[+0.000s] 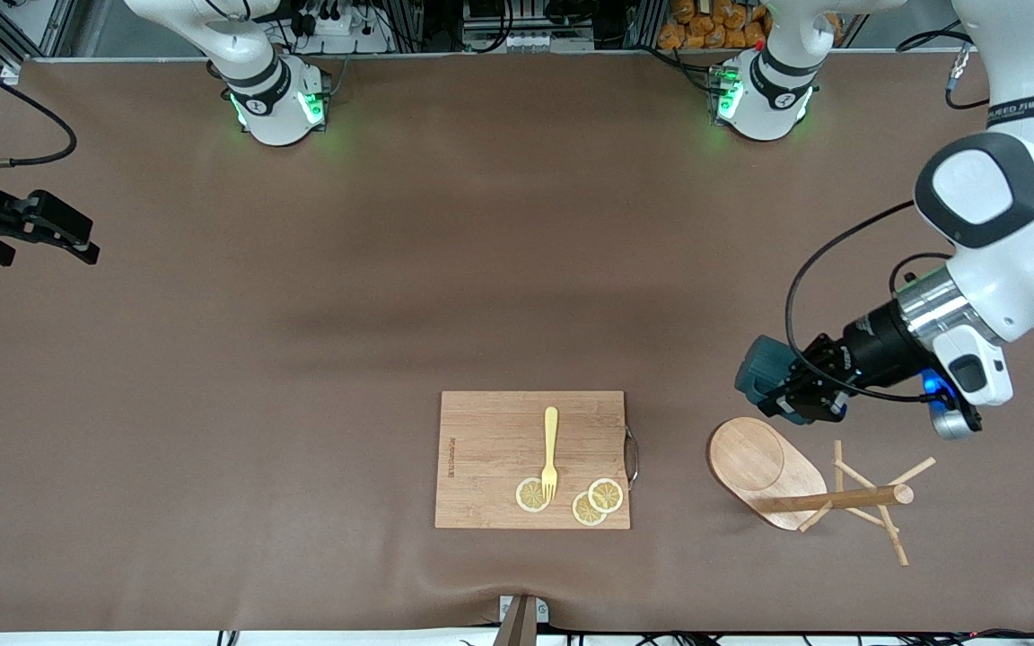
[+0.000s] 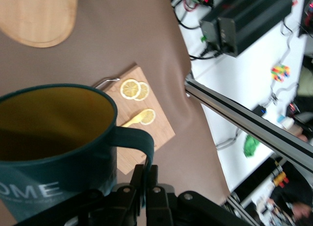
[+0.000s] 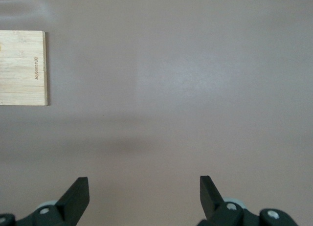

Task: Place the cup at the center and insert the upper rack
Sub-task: 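Hang the mug handle onto a mug-tree peg with the left gripper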

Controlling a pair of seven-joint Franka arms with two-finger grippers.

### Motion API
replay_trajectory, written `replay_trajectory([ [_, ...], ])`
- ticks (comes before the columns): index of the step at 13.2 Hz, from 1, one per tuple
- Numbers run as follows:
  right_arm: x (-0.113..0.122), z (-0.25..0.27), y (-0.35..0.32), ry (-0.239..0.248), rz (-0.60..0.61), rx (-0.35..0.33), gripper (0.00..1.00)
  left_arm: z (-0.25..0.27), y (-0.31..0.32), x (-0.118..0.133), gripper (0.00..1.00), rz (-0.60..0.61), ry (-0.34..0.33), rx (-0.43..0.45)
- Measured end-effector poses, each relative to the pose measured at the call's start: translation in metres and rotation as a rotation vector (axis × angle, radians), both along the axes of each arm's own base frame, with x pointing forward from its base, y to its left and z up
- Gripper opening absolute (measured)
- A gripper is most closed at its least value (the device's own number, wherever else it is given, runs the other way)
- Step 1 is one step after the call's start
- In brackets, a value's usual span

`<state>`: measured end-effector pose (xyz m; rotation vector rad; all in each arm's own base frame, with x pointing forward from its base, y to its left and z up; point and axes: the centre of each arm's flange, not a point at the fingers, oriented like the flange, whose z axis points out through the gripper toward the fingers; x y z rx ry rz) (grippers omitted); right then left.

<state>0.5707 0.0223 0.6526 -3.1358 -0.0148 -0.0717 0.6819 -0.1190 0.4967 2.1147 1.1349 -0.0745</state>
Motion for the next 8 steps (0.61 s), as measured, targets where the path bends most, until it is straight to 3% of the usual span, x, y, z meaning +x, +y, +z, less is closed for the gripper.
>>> replay_trajectory([
  [4, 0.0, 0.0, 0.001, 0.0, 0.001, 0.0, 1.0, -0.03, 0.01, 0.01, 0.05, -0.043, -0.031, -0.052],
  [8, 0.0, 0.0, -0.002, 0.001, -0.004, 0.0, 1.0, -0.042, 0.025, 0.025, 0.05, 0.038, -0.057, -0.074],
])
